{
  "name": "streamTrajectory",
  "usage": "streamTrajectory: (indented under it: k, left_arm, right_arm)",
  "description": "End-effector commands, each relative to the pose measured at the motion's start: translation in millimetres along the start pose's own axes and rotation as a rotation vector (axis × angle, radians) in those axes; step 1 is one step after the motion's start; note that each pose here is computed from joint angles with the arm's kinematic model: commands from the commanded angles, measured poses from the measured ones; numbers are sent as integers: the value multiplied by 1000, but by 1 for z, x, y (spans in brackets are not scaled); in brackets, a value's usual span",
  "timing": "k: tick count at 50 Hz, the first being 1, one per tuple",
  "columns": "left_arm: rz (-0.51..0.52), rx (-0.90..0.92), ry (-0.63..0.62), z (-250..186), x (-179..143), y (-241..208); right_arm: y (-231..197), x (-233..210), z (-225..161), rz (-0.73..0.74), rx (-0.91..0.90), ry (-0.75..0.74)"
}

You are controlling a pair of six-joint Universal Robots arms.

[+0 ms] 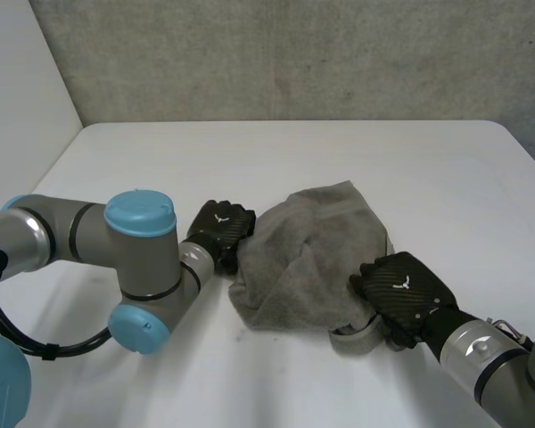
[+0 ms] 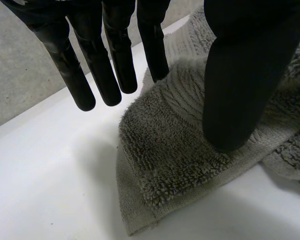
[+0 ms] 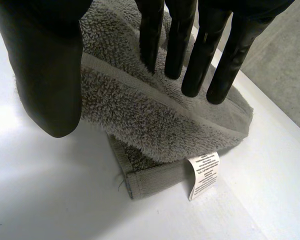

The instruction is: Fold the towel.

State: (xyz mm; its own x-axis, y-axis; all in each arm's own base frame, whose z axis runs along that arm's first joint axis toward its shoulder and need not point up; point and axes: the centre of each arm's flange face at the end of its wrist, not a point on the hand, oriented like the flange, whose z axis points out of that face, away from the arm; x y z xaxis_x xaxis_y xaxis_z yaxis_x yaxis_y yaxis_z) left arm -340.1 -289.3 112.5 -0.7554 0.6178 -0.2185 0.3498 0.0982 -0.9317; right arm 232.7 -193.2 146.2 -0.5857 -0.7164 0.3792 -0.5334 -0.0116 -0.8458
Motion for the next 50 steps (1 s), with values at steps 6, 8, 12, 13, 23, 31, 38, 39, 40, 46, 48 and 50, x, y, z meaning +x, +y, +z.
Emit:
streamTrajectory:
  k: [6, 8, 12, 13, 23, 31, 38, 39, 40, 46, 48, 50]
  left_arm:
    - [1, 7, 2, 5, 3, 7]
    - [2, 9, 4, 5, 4, 7]
    - [3, 14, 4, 4, 5, 5]
    - [5, 21, 1, 2, 5, 1]
    - [-15, 243, -166, -51, -47, -108]
    - [-34, 330, -202, -124, -61, -165]
    - [-85, 338, -202, -159, -59, -169]
    - [-85, 338, -202, -159, -59, -169]
    - [-93, 319, -201, -159, -58, -163]
    - [-104, 216, -200, -155, -57, -130]
    - [-108, 190, -201, -153, -57, -122]
    - [-111, 166, -200, -151, -57, -114]
  right_arm:
    - [5, 6, 16, -37, 32, 51]
    - [3, 9, 17, -36, 38, 71]
    - [-9, 19, 20, -32, 77, 104]
    - [-18, 23, 20, -23, 108, 114]
    - [-121, 70, -11, 181, 337, 140]
    - [-177, 114, -30, 315, 360, 57]
    - [-181, 135, 7, 454, 299, -6]
    - [-179, 137, 17, 478, 279, -20]
    - [-170, 138, 32, 500, 241, -36]
    - [-136, 128, 76, 561, 115, -103]
    - [-125, 125, 90, 575, 82, -117]
    - [-95, 121, 118, 588, 17, -118]
